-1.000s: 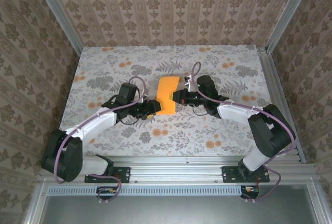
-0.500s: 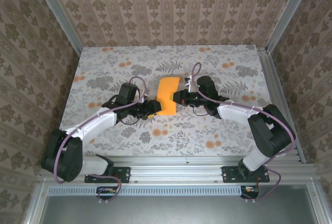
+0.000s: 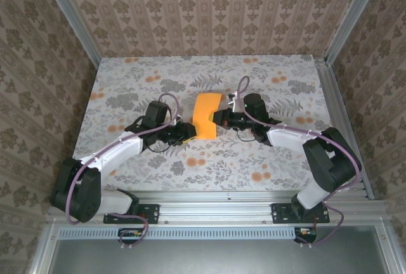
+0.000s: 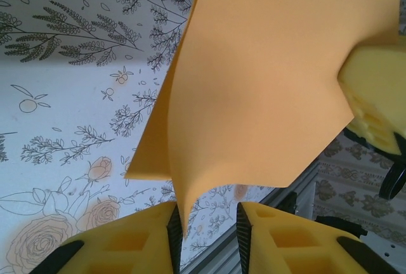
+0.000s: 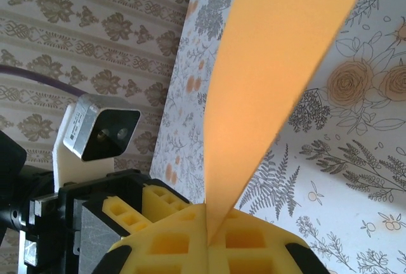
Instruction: Fold a paper plane with a square sheet of paper (pick it up from the middle)
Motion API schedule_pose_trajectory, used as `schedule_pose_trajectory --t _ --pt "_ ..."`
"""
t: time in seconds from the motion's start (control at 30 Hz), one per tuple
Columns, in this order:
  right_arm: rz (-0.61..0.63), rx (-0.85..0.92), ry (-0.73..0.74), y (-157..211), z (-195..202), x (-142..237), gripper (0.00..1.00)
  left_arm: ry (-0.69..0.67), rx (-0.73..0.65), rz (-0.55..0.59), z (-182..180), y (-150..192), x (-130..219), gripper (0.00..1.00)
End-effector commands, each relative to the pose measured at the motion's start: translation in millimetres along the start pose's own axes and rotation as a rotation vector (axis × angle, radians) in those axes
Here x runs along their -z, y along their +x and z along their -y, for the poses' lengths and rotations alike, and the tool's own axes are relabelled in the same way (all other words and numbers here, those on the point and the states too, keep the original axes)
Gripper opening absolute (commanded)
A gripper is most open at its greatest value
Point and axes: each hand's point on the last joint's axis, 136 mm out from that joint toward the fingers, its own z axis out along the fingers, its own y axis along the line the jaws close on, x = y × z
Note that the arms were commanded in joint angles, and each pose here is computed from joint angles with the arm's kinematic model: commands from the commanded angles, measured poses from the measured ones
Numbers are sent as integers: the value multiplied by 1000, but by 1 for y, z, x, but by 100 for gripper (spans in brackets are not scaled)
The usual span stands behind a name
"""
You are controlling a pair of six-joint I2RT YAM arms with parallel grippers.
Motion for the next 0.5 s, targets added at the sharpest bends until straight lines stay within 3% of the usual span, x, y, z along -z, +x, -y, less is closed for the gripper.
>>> schedule_pose_trajectory --t 0.0,0.47 --pt "-7 -9 -36 2 -3 1 0 -16 -22 -15 -1 1 0 31" --pt "-28 -22 -24 9 7 -1 0 -21 -28 -14 -1 0 2 6"
